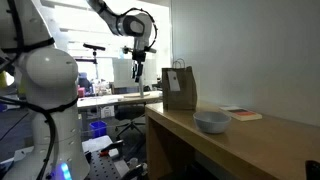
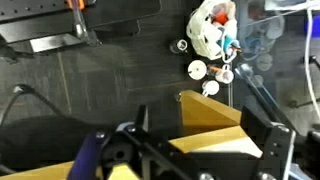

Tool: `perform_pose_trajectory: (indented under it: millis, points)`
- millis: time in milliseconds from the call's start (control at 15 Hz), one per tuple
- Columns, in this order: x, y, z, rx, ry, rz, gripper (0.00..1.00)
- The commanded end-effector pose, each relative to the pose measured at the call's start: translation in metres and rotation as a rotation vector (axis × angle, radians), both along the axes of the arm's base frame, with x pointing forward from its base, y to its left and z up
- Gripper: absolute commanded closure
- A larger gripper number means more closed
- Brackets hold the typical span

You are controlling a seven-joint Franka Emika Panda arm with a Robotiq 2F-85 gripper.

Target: Move the bowl slightly to the right

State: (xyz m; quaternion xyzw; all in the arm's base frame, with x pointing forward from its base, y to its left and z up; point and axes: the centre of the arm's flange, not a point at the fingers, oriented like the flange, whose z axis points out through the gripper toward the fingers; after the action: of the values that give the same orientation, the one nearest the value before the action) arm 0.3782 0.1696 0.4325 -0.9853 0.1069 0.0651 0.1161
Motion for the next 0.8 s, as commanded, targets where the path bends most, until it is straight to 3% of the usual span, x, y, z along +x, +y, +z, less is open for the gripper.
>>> perform_pose_trajectory:
  millis: [0, 400, 733]
  points:
    - [0.0, 0.0, 0.0, 0.0, 0.0, 0.0, 0.0]
    - [0.003, -0.005, -0.001, 0.0, -0.009, -0.022, 0.0]
    - [0.029, -0.076, -0.004, -0.012, -0.084, -0.207, 0.0]
